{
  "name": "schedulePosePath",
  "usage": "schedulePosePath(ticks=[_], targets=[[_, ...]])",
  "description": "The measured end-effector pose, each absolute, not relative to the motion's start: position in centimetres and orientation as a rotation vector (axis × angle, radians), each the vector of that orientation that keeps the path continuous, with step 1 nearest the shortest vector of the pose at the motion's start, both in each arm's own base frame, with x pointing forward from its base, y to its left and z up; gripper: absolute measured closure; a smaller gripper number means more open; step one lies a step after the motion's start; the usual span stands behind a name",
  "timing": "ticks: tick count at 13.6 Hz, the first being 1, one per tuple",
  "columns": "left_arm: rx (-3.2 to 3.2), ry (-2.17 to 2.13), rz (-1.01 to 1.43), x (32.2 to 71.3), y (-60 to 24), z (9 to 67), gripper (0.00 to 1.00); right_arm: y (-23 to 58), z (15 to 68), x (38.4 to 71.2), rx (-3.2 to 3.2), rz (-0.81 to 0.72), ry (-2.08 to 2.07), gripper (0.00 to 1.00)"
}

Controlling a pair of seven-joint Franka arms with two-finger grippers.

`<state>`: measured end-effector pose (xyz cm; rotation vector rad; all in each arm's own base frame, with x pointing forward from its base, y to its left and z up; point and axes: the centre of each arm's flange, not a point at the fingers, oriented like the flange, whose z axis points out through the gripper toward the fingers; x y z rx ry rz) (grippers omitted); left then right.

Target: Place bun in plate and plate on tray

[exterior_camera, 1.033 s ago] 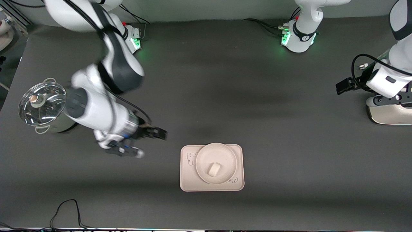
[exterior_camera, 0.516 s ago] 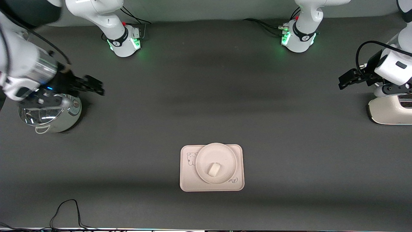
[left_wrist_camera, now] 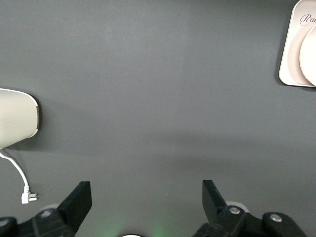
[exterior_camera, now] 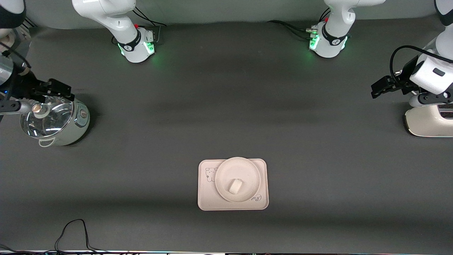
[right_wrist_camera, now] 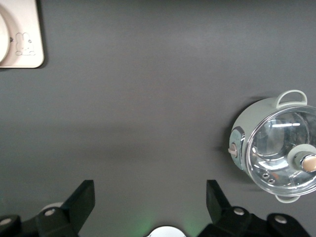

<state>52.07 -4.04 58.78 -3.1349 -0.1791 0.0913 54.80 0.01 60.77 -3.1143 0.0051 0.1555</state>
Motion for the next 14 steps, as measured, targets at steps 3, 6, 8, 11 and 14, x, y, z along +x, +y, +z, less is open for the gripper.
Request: schedulePosePath(ticks=[3,6,8,11,14], targets=[[-3.135,-0.175,0.091,52.1,-4.2,58.8,0.00,-1.2,59.6,55.1,-3.114,0.152,0.022,0.00],[-3.135,-0.170,0.091,52.0,-4.4,58.8,0.00,-3.2,59.6,55.1,-3.111,0.143,0.026,0.00],[-3.134,-0.170,0.096,52.0,-4.4,58.8,0.00,-3.2,59.7,55.1,-3.111,0.142,0.021,0.00],[-3.134,-0.171,0.098,52.0,-4.3,58.8,0.00,-2.8,59.7,55.1,-3.111,0.141,0.012,0.00],[-3.134,-0.173,0.099,52.0,-4.3,58.8,0.00,-2.8,59.7,55.1,-3.111,0.141,0.011,0.00]])
